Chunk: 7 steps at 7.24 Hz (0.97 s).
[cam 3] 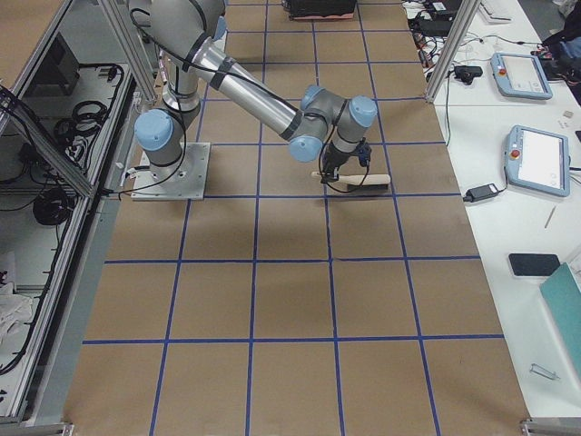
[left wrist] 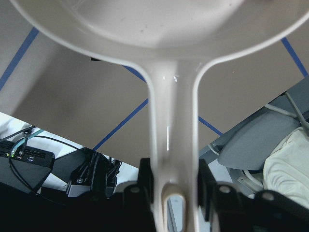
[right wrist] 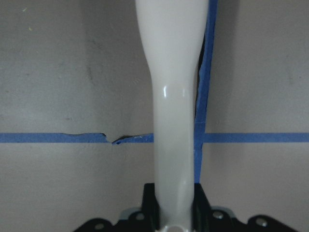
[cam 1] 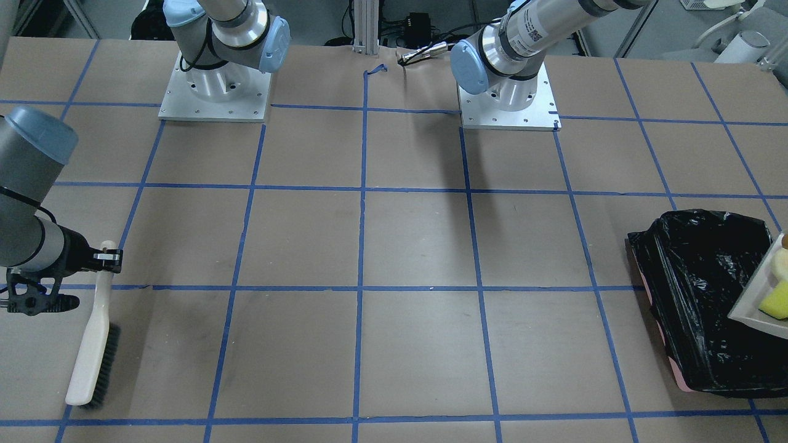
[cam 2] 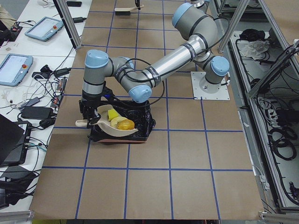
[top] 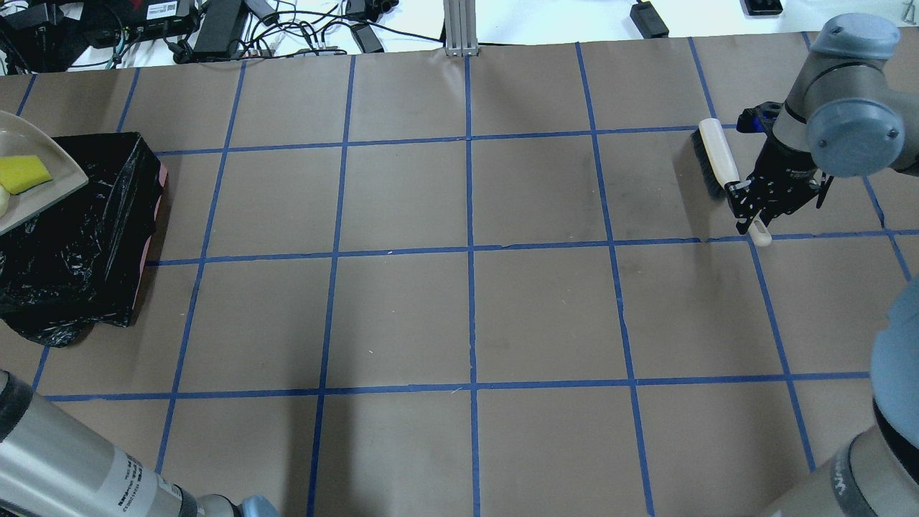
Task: Sweep and dump trash into bin
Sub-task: 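Tilt the dustpan into the bin with the left gripper while the right lowers the brush, then release the brush and raise the right gripper away from it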
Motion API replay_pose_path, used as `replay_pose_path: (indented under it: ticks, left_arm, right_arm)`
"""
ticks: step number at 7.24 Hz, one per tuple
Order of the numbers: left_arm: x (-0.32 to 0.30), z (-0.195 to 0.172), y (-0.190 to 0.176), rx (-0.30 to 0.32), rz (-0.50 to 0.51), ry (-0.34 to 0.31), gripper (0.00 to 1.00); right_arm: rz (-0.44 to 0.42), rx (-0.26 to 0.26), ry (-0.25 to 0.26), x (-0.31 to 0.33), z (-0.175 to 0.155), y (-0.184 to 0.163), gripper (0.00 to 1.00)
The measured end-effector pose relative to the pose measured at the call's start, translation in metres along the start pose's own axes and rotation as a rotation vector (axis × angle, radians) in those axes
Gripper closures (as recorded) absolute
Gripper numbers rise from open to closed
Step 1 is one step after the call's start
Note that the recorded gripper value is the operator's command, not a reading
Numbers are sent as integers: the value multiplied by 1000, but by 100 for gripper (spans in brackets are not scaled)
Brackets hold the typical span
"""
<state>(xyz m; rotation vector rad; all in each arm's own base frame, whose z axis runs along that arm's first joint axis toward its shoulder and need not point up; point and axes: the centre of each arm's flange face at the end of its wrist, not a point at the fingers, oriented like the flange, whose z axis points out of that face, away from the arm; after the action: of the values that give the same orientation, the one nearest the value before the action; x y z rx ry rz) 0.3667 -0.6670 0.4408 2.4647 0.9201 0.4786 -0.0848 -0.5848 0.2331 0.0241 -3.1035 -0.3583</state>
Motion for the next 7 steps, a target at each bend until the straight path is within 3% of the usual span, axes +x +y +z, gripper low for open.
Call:
replay_pose_path:
  ticks: [1, 4, 5, 7]
  left_arm:
    - [-3, 0, -7, -32, 17, -2, 100]
    - [-9, -11, -18, -79, 49, -9, 100]
    - [-11, -15, -21, -79, 72, -11, 100]
    - [-14, -17, -28, -68, 93, -22, 100]
  right_arm:
    - [9, 2, -1, 4, -1, 1, 1]
    - [29, 21, 4, 9, -15, 4, 0]
    - [34, 63, 19, 9, -40, 11, 0]
    - [42, 199, 64, 0, -118, 44, 0]
